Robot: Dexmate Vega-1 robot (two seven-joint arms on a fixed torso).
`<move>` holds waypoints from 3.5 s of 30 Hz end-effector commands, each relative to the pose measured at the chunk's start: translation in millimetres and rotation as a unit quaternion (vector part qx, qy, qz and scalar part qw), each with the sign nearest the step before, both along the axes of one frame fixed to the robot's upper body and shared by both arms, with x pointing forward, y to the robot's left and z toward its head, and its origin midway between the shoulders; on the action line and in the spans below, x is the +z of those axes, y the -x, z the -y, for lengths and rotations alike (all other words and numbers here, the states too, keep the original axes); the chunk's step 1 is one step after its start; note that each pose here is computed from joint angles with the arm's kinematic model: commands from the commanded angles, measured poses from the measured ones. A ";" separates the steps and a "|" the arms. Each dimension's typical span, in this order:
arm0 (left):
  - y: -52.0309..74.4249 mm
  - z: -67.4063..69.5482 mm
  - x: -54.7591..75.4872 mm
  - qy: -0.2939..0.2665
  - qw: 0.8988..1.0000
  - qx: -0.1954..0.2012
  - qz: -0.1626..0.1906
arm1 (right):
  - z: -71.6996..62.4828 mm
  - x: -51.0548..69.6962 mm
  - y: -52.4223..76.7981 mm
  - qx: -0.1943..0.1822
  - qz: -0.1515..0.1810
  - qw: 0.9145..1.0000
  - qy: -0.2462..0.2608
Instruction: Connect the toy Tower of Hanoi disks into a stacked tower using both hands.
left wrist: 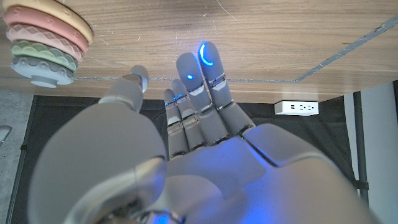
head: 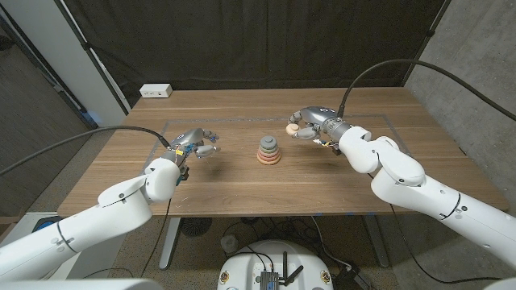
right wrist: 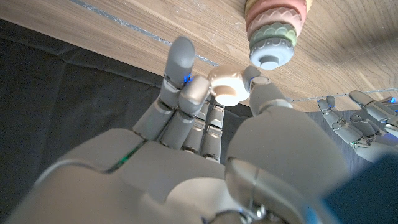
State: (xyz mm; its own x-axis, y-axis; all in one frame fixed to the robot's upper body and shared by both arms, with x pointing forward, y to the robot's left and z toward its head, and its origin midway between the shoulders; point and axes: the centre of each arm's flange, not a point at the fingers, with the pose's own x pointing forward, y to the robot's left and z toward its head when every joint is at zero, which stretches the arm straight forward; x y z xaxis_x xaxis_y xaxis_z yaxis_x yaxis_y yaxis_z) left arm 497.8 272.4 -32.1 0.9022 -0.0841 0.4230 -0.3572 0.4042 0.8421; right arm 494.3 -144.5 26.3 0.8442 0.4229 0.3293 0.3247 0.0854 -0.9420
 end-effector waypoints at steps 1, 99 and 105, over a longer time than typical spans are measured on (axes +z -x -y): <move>0.8 1.2 -1.0 -0.002 1.000 0.003 0.004 | -14.3 1.0 -4.7 0.014 0.000 1.000 -0.005; -11.0 -20.9 -8.7 0.027 1.000 0.005 -0.011 | -88.8 5.8 -42.9 -0.001 -0.063 0.995 0.071; -11.9 -20.2 -9.9 0.028 1.000 0.004 -0.012 | -88.3 5.3 -43.4 -0.002 -0.063 0.996 0.070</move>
State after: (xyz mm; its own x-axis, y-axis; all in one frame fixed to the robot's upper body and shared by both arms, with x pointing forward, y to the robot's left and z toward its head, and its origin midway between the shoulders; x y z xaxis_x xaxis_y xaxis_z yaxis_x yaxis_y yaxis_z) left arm 508.0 294.1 -39.5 0.9101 -0.0503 0.4113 -0.3485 0.4443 0.8253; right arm 536.2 -56.5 33.5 0.8733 0.4582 0.1654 0.2087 -0.0453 -0.9769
